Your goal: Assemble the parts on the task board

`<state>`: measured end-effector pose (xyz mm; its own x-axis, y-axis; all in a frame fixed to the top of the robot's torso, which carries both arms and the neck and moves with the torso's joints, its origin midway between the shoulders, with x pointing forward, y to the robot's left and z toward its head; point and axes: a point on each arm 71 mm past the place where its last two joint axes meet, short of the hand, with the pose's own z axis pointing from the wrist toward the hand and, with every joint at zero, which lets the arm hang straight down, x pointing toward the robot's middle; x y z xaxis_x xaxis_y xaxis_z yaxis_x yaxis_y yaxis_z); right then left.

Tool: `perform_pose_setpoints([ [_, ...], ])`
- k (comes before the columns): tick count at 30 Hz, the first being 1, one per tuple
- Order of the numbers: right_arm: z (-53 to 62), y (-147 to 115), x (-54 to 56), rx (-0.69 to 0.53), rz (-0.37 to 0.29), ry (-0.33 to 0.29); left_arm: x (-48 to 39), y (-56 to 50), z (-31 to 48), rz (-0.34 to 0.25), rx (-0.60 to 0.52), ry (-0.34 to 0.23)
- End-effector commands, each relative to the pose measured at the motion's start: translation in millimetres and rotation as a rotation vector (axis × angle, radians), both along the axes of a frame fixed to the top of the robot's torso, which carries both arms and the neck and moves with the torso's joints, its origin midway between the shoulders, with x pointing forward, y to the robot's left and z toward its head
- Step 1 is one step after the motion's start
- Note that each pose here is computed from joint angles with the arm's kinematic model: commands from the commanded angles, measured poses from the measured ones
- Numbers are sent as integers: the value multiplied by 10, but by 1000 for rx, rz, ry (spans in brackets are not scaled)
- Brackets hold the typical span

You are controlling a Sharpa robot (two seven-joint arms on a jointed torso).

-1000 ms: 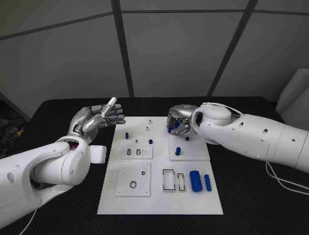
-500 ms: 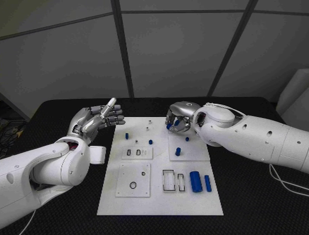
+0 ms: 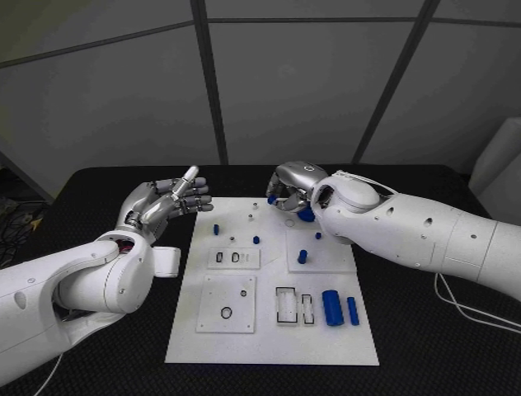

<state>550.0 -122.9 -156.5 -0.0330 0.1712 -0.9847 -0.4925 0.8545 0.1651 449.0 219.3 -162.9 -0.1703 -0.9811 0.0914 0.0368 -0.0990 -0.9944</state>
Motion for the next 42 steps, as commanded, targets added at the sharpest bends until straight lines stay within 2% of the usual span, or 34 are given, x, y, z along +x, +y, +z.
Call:
perform_pose_setpoints([
  [1, 27, 44, 38, 20, -3, -26, 2, -25, 17, -20, -3, -10],
  [14, -29, 222, 135, 4, 7, -4, 6, -44, 21, -21, -4, -12],
  [25, -49, 346, 142, 0, 30, 13, 7, -55, 28, -22, -5, -15],
  [42, -112, 380, 183, -40, 14, 62, 6, -60, 42, -26, -6, -15],
])
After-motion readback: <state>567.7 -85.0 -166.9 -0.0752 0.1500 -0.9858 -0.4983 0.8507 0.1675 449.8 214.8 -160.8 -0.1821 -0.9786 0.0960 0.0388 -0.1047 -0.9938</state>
